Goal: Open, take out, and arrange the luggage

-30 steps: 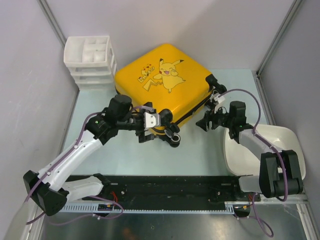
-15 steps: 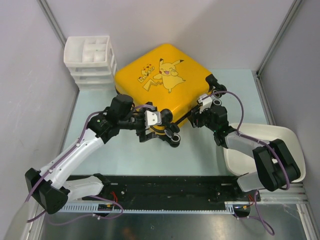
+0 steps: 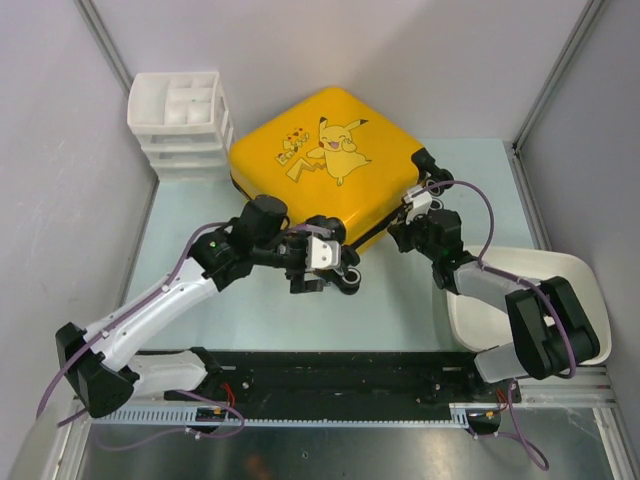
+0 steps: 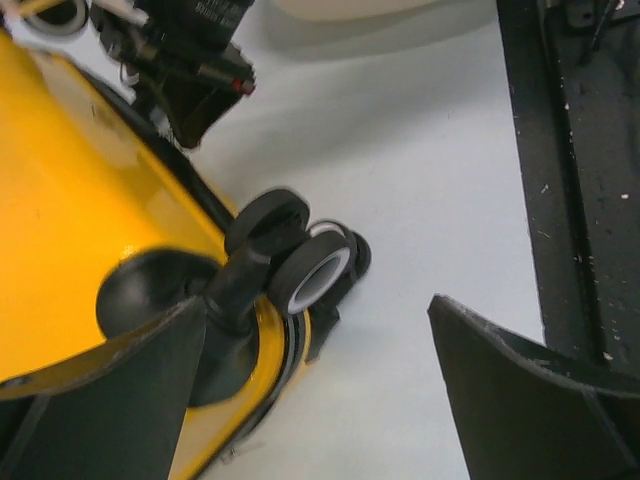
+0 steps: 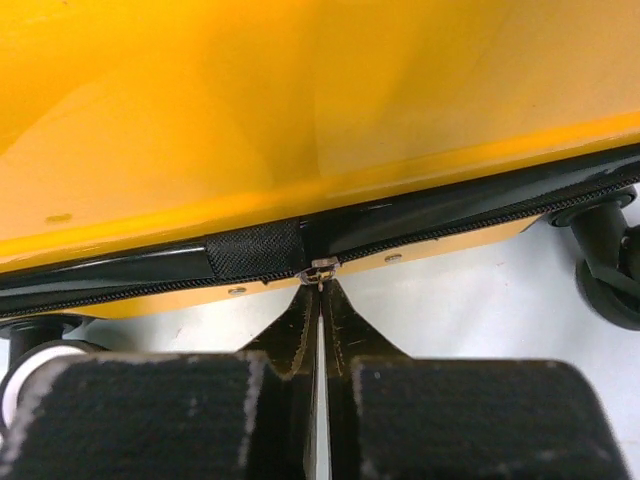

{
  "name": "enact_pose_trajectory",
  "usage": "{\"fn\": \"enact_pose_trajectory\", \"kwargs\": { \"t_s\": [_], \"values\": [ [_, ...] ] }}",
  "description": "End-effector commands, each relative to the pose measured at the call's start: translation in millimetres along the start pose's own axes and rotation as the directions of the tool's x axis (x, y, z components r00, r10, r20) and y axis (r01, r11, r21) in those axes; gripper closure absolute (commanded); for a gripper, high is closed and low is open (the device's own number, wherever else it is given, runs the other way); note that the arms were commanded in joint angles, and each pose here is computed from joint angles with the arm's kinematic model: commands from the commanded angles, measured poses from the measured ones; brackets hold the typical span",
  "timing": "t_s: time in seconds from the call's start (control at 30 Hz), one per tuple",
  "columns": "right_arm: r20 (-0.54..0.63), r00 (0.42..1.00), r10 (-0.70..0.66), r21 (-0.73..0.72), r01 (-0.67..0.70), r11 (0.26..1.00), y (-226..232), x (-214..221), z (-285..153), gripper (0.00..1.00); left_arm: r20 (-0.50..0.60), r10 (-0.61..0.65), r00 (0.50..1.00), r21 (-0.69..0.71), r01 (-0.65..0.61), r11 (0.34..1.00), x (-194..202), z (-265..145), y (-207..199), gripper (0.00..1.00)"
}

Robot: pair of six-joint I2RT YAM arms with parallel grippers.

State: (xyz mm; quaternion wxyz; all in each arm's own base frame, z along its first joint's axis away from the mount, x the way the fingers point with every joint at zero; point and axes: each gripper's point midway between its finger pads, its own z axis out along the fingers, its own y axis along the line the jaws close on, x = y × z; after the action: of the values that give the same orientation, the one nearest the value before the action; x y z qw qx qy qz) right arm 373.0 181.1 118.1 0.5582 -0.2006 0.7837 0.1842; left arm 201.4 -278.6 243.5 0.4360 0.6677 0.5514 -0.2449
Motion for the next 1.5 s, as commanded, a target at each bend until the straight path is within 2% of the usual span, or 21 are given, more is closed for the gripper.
{"fn": "enact_pose_trajectory", "kwargs": {
  "t_s": [0.0,0.1,0.23,0.4,0.53,0.6,0.73,0.93,1.03,1.07,1.1,1.3,1.47],
  "values": [
    [0.058,0.998,0.001,-0.055,0.002,0.999,-11,-20,-12,1.0,0.004,0.223,0.975,0.011,-0.223,0.975,-20,8,4,0.02],
    [0.064,0.998,0.0,-0.091,0.006,0.996,-12,-21,-13,1.0,-0.035,0.316,0.948,0.03,-0.315,0.949,-20,23,6,0.02],
    [0.061,0.998,-0.01,-0.11,0.016,0.994,-11,-20,-12,1.0,-0.077,0.368,0.927,0.055,-0.365,0.929,-17,41,11,0.03],
    [0.067,0.998,-0.011,-0.064,0.015,0.998,-20,-23,-9,1.0,-0.138,0.455,0.88,0.1,-0.444,0.89,-6,64,14,0.05],
    [0.069,0.997,-0.022,-0.041,0.025,0.999,-26,-23,-8,1.0,-0.237,0.513,0.825,0.116,-0.5,0.858,13,73,27,0.09],
    [0.066,0.997,-0.042,-0.02,0.044,0.999,-30,-22,-9,1.0,-0.263,0.537,0.802,0.137,-0.52,0.843,22,75,29,0.15],
    [0.064,0.996,-0.06,0.014,0.06,0.998,-43,-22,-11,1.0,-0.274,0.539,0.797,0.155,-0.516,0.842,27,72,24,0.24],
    [0.078,0.992,-0.094,0.088,0.087,0.992,-69,-26,-14,1.0,-0.311,0.53,0.789,0.188,-0.496,0.848,47,64,12,0.49],
    [0.088,0.989,-0.119,0.113,0.109,0.988,-80,-29,-18,1.0,-0.335,0.527,0.781,0.203,-0.486,0.85,58,56,5,0.57],
    [0.089,0.987,-0.136,0.117,0.125,0.985,-82,-30,-19,1.0,-0.349,0.526,0.775,0.217,-0.48,0.85,65,53,2,0.62],
    [0.091,0.985,-0.146,0.122,0.135,0.983,-87,-31,-21,1.0,-0.35,0.527,0.774,0.211,-0.483,0.85,65,50,1,0.7],
    [0.124,0.962,-0.242,0.208,0.213,0.955,-114,-47,-27,1.0,-0.384,0.506,0.773,0.247,-0.442,0.863,85,36,-15,0.97],
    [0.127,0.941,-0.313,0.235,0.278,0.931,-132,-50,-30,1.0,-0.402,0.467,0.787,0.237,-0.404,0.884,93,25,-19,1.0]
  ]
}}
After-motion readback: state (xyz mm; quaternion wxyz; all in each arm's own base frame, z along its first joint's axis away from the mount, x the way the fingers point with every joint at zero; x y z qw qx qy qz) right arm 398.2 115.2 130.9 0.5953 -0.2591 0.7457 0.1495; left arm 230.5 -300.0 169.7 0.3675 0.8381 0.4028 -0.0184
